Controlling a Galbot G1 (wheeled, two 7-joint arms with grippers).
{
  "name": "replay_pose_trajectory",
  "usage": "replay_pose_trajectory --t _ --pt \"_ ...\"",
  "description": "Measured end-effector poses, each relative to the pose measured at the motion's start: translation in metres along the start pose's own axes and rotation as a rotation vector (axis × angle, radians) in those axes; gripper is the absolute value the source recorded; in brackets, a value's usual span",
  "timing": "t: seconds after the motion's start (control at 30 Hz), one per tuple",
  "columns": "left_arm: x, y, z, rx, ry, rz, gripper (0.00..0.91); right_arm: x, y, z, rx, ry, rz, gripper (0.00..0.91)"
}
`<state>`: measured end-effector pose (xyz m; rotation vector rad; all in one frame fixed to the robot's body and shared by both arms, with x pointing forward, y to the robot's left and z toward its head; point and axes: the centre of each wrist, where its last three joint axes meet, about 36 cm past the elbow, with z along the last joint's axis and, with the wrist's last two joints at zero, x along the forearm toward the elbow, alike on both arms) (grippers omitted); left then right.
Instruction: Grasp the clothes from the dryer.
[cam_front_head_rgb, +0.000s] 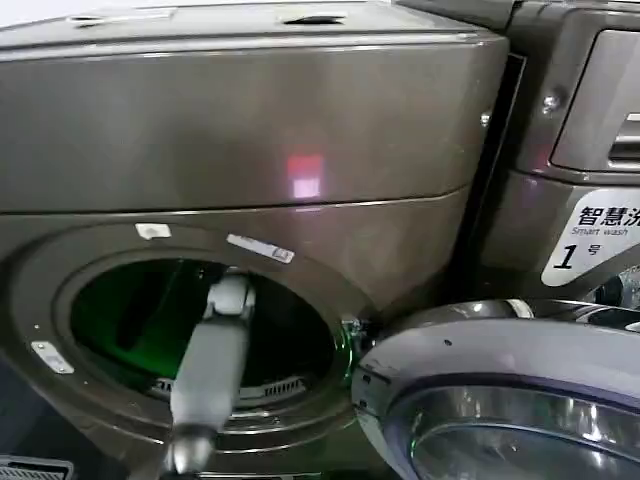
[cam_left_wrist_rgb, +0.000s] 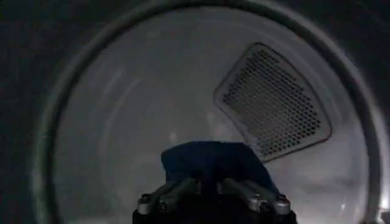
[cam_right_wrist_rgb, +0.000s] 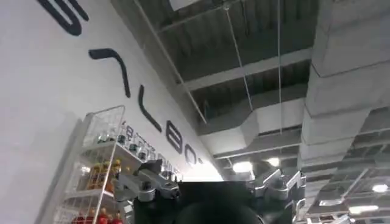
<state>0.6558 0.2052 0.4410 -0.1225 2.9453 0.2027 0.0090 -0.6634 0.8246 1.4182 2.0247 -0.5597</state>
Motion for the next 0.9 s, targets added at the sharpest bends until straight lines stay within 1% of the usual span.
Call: replay_pose_trajectory --t 0.2,0.43,0.9 --pt "0.021 0.003 0.001 -0.007 0.030 -0.040 0.000 0.000 -0.001 0.000 0.006 -0.012 0.005 0.907" --pt "0.029 0.007 -0.002 -0.011 0.043 -0.050 0.000 0.000 -0.003 -0.002 0.016 -0.020 0.014 0.907" --pt "0.033 0.003 -0.007 -0.013 0.049 -0.038 0.000 -0.002 -0.010 -0.011 0.024 -0.010 0.040 0.907"
